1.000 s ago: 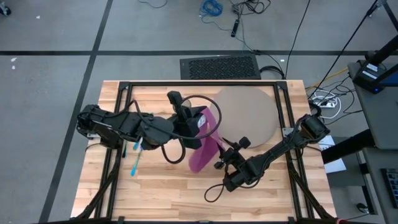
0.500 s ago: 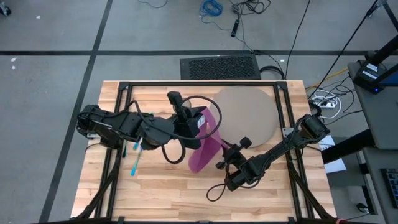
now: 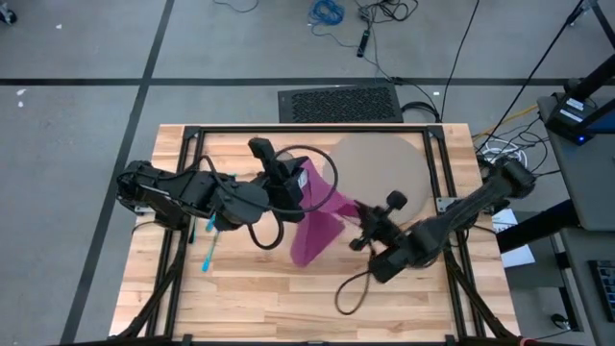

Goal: Set table place
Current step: Fold the pink table napkin

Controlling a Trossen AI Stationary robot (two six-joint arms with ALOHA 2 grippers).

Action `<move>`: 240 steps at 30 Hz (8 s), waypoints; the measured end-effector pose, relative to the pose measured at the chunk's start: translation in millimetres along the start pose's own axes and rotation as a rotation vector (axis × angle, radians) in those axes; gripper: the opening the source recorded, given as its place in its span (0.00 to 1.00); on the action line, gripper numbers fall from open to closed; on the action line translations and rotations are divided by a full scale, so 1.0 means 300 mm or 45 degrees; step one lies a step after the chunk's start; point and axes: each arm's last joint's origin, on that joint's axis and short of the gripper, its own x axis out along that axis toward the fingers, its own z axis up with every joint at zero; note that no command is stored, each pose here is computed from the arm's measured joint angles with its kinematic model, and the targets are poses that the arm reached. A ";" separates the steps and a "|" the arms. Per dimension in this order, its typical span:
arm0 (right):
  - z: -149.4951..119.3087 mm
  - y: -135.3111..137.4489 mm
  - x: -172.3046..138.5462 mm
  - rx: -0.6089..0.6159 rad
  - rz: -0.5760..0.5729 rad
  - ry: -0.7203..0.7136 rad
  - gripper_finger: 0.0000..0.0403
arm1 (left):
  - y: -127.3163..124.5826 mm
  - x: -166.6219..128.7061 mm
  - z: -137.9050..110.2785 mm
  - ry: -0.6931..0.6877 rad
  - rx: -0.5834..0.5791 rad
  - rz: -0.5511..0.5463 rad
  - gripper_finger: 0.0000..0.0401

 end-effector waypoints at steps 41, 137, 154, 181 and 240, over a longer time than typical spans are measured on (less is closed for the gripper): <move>0.361 -0.474 -0.188 -0.199 0.416 -0.041 0.00 | 0.096 -0.174 -0.151 0.116 -0.010 -0.140 0.00; -0.101 0.189 -0.249 -0.327 0.942 0.364 0.00 | -0.501 -0.324 -0.491 0.713 -0.043 -0.728 0.00; -0.200 0.186 -0.120 -0.355 0.938 0.581 0.00 | -0.591 -0.108 -0.610 0.781 0.040 -0.733 0.00; -0.073 0.100 -0.145 -0.248 1.049 0.625 0.00 | -0.570 -0.064 -0.622 0.806 0.059 -0.657 0.00; -0.221 0.176 0.025 -0.091 1.064 0.523 0.26 | -0.585 0.074 -0.808 0.913 0.075 -0.330 0.50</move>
